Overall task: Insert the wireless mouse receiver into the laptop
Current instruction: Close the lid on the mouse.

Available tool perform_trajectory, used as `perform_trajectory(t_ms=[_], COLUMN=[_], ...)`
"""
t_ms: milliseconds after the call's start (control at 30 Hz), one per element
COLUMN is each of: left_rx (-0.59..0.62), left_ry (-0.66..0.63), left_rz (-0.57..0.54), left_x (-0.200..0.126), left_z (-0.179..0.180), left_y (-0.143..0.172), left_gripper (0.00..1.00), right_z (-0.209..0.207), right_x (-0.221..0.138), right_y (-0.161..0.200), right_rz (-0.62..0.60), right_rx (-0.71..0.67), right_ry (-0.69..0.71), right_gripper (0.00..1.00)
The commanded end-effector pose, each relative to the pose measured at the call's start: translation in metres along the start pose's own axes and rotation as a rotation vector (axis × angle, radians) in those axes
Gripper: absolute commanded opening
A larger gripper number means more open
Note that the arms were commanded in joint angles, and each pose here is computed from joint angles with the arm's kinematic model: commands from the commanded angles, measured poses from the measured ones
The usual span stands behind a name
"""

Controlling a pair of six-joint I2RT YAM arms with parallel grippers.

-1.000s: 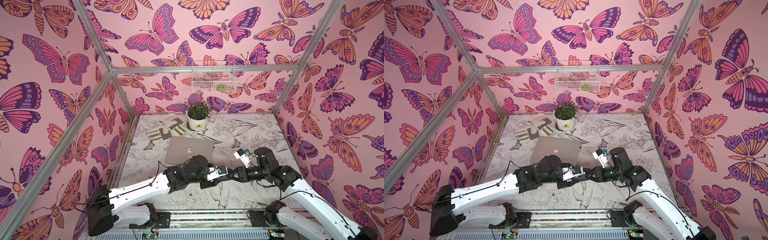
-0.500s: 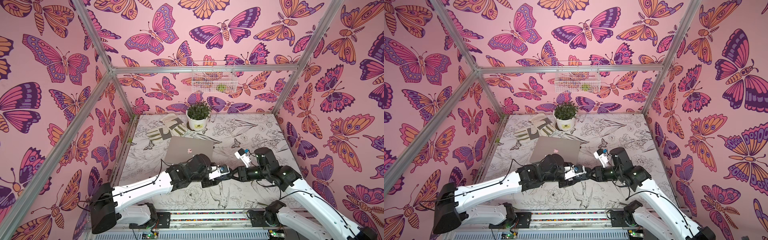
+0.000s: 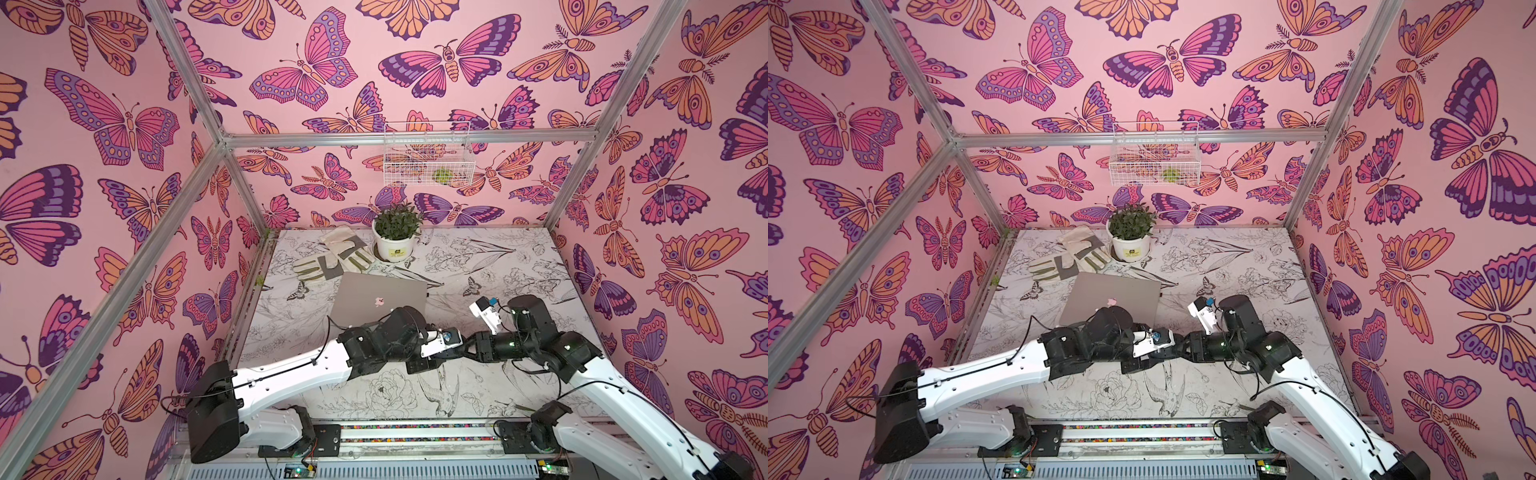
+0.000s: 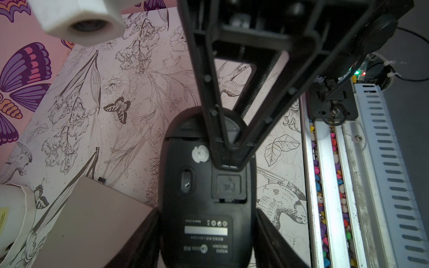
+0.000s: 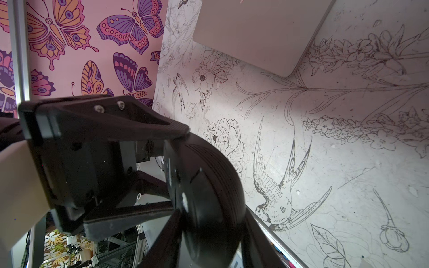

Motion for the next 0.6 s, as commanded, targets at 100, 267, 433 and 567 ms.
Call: perform_trajectory(t_ms=[100, 267, 433, 567], left_rx=[0.033, 0.028, 0.025, 0.019], left_ry=[-0.024, -0.035, -0.044, -0.055], left_rz=[-0.191, -0.202, -0.196, -0.174], left_x=[-0.002, -0.001, -0.001, -0.002], left_z=[0.004, 0.005, 0.005, 0.002], left_y=[-0.034, -0.034, -0.032, -0.022], left_gripper=[0.40, 0.38, 0.32, 0.32], right_z=[0.010, 0.011, 0.012, 0.018], right_x=[0.002, 0.003, 0.000, -0.010], right_y=[-0.001, -0.003, -0.002, -0.002], right_rz=[0.016, 0.011, 0.002, -0.029], right_rx=[-0.051, -0.055, -0.062, -0.093], right_ry=[-0.073, -0.075, -0.066, -0.054], right_gripper=[0.43, 0.46, 0.55, 0.64])
Point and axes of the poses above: each gripper's point midway between its finger pads, its own x axis out along the fingers, its own z axis along the line the jaws close on, y = z × x, the point moved 10 cm from there along -x, back along the fingers, and after that the axes turned 3 degrees about x, right-handed, at the moved point
